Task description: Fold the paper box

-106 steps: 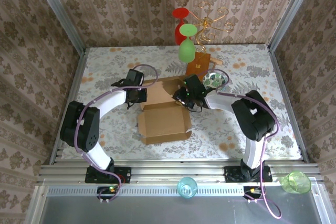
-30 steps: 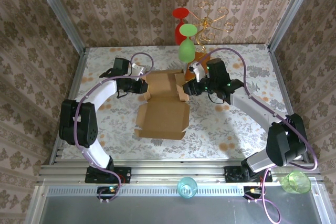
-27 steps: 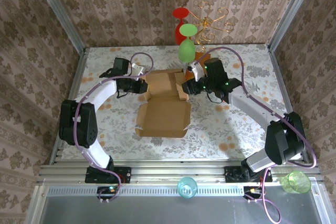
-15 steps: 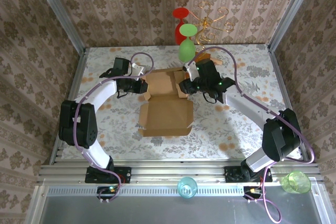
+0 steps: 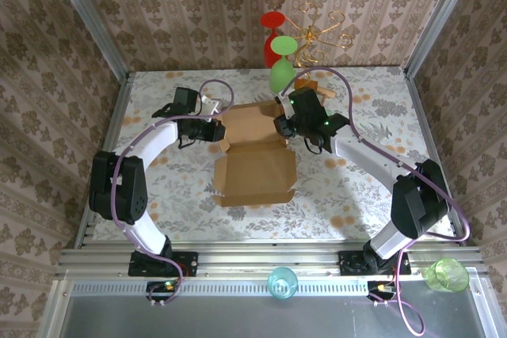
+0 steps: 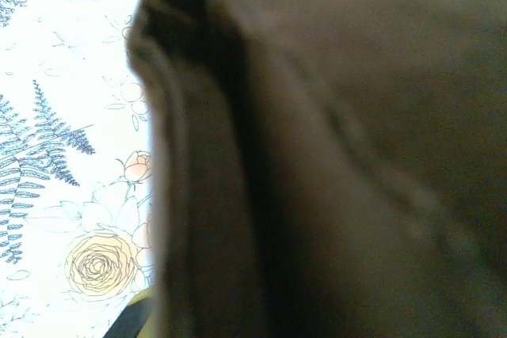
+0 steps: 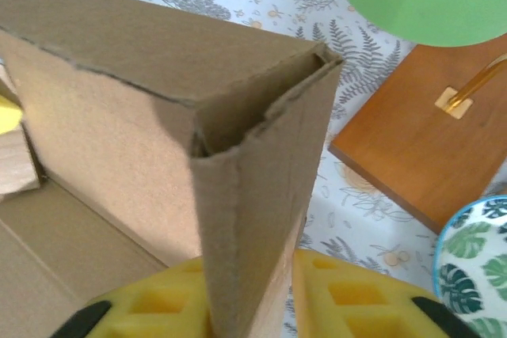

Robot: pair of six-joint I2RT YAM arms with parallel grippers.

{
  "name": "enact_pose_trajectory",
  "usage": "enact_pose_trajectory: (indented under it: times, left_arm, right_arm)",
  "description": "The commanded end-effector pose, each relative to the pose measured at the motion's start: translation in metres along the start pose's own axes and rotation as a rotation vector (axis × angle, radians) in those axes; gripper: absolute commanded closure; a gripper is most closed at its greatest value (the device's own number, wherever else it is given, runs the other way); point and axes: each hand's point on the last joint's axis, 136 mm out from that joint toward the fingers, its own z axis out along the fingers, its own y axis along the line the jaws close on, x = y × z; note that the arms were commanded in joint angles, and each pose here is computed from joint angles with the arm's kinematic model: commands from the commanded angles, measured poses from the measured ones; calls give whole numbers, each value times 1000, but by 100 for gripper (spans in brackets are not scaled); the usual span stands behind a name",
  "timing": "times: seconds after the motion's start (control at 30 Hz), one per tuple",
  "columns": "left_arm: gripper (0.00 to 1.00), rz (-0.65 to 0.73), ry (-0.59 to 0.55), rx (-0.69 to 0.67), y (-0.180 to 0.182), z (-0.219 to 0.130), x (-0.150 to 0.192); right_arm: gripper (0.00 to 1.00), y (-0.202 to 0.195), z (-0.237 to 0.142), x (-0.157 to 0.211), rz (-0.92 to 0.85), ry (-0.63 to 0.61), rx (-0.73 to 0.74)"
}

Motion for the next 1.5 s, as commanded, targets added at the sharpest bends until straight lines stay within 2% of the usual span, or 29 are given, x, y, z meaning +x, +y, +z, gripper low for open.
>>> enact_pose_trajectory:
  times: [0.0,0.17,0.3,0.6,0.9,1.03,1.07,1.3,1.47]
  left_arm:
    - [100,-6,-12,5,-12,-13,-5]
    - [100,-23,-3,-16,-12,-12,-5]
    - [100,-31,12,-26,-14,-12,-4]
    - [100,-50,47,-56,-14,-14,-1]
    - [100,-63,53,-59,-14,-15,-1]
    - [100,-68,58,-60,-14,-15,0]
    - [100,-68,58,-60,-15,-15,0]
    - [100,-98,58,-77,-16,-20,-3]
    - [100,-136,71,-128,-16,-23,-4]
  right_arm:
    - [82,-12,2,-1,8,24,117]
    - [100,-16,0,-1,21,28,199]
    - [100,-18,-1,-4,28,36,213]
    - [85,-30,-2,-14,31,58,259]
    - [75,-32,1,-15,53,68,243]
    - [74,-31,3,-14,59,73,238]
    - [76,-30,3,-14,60,74,236]
    - [100,-37,-1,-11,68,78,285]
    - [100,-49,-6,-5,82,126,392]
